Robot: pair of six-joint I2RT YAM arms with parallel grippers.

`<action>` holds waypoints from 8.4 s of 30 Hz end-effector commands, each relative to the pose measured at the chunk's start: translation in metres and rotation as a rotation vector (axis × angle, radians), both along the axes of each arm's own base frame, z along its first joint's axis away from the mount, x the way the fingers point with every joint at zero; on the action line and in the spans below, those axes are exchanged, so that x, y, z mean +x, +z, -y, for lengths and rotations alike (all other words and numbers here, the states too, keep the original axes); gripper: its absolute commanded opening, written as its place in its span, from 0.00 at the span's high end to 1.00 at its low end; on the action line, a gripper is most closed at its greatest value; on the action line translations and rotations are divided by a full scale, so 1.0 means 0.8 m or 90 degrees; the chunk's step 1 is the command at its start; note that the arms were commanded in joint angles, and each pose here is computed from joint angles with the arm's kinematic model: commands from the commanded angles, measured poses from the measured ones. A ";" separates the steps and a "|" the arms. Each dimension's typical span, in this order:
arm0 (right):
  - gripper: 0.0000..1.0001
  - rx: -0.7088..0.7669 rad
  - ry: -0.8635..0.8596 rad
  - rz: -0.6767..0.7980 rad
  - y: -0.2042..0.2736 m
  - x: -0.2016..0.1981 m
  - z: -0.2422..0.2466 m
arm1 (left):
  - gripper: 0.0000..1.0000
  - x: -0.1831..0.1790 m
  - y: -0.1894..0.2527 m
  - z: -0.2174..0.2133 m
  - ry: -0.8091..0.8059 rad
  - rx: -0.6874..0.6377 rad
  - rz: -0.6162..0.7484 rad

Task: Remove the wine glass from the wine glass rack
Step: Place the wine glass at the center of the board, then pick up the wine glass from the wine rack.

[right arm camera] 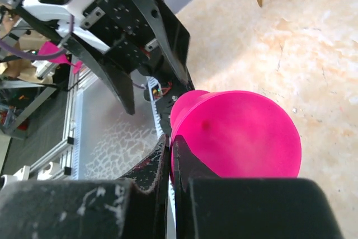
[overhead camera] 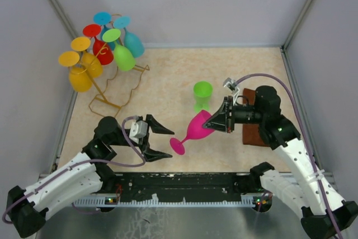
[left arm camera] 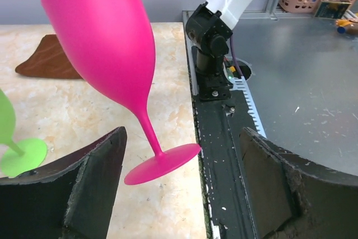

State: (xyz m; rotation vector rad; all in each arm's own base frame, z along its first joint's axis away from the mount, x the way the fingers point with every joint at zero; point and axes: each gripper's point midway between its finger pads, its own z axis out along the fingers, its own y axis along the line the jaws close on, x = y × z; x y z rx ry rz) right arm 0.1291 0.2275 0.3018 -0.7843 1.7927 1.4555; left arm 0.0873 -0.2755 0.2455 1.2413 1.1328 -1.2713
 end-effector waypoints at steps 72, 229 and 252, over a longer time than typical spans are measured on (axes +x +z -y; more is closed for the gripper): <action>0.94 -0.468 -0.545 0.033 -0.128 0.330 0.098 | 0.00 0.110 0.053 -0.044 0.405 -0.074 -0.183; 0.01 0.060 -0.500 0.075 0.038 0.066 0.105 | 0.28 0.483 0.186 -0.324 0.833 -0.091 -0.409; 0.01 0.078 -0.497 0.092 0.049 0.063 0.105 | 0.44 0.503 0.175 -0.326 0.830 -0.124 -0.430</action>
